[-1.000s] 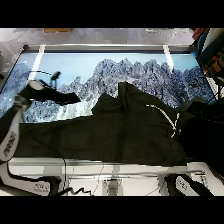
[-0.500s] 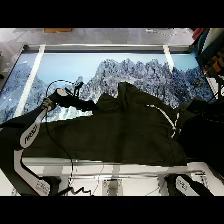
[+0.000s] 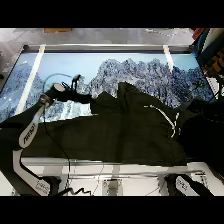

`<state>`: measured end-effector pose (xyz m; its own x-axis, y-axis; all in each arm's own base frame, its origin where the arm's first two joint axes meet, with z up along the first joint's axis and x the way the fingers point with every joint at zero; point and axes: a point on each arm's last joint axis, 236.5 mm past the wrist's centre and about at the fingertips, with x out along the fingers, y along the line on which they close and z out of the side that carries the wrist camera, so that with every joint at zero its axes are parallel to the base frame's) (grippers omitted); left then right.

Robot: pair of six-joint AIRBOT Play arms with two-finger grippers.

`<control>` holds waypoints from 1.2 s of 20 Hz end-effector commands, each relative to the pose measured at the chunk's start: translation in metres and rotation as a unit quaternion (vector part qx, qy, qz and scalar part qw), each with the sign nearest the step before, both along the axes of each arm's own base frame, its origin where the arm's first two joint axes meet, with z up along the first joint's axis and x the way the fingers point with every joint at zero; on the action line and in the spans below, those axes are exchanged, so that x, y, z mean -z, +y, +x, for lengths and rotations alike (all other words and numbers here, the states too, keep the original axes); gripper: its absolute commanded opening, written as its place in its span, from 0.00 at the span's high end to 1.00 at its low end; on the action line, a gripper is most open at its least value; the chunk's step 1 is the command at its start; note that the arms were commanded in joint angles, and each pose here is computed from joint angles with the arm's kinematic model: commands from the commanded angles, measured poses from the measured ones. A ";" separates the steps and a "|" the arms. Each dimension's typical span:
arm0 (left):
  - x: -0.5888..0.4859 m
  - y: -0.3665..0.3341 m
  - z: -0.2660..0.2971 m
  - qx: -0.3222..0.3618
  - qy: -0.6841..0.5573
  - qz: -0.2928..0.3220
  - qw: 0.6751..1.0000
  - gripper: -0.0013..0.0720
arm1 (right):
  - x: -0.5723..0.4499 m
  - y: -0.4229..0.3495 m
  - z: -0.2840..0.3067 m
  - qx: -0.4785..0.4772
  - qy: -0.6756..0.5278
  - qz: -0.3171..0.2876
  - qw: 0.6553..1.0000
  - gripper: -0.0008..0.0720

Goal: Fold the clothes and pants, and hang the long-sleeved shirts on hangers.

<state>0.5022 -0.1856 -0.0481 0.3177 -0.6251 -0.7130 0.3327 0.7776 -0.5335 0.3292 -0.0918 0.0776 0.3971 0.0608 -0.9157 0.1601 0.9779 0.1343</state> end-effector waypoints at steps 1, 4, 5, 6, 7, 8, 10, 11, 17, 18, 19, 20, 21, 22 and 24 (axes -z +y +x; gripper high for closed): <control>-0.090 0.038 0.047 -0.041 -0.105 -0.007 0.994 0.96 | -0.005 -0.022 0.015 0.012 -0.033 -0.046 0.998 0.34; -0.163 0.088 0.067 -0.084 -0.182 -0.003 0.980 0.96 | -0.013 -0.049 0.030 0.027 -0.070 -0.096 0.993 0.43; -0.184 0.107 0.069 -0.101 -0.202 0.000 0.974 0.96 | -0.014 -0.051 0.034 0.029 -0.077 -0.099 0.992 0.43; -0.200 0.126 0.070 -0.118 -0.219 0.005 0.969 0.96 | -0.013 -0.053 0.038 0.030 -0.082 -0.101 0.991 0.43; -0.211 0.144 0.069 -0.134 -0.230 0.009 0.964 0.96 | -0.009 -0.056 0.041 0.031 -0.081 -0.103 0.991 0.48; -0.220 0.162 0.067 -0.148 -0.238 0.016 0.960 0.96 | -0.003 -0.058 0.044 0.031 -0.076 -0.104 0.991 0.57; -0.228 0.202 0.060 -0.169 -0.250 0.063 0.951 0.96 | 0.015 -0.060 0.048 0.030 -0.057 -0.094 0.993 0.63; -0.228 0.221 0.057 -0.175 -0.253 0.095 0.947 0.96 | 0.026 -0.059 0.049 0.030 -0.045 -0.085 0.995 0.63; -0.224 0.290 0.043 -0.210 -0.248 0.178 0.929 0.96 | 0.048 -0.038 0.068 0.040 -0.049 -0.014 0.998 0.63; -0.231 0.296 0.045 -0.221 -0.259 0.180 0.923 0.96 | 0.047 -0.037 0.071 0.042 -0.056 -0.011 0.997 0.63; -0.243 0.301 0.046 -0.231 -0.276 0.184 0.914 0.96 | 0.046 -0.038 0.073 0.043 -0.061 -0.011 0.997 0.63; -0.256 0.305 0.047 -0.241 -0.294 0.187 0.906 0.96 | 0.045 -0.038 0.074 0.039 -0.063 -0.013 0.997 0.63; -0.272 0.308 0.046 -0.250 -0.313 0.191 0.896 0.96 | 0.045 -0.038 0.074 0.030 -0.063 -0.018 0.997 0.63; -0.285 0.311 0.043 -0.257 -0.328 0.197 0.887 0.96 | 0.045 -0.038 0.074 0.023 -0.063 -0.022 0.998 0.63; -0.307 0.325 0.032 -0.260 -0.349 0.243 0.867 0.96 | 0.045 -0.038 0.074 0.009 -0.064 -0.028 0.998 0.63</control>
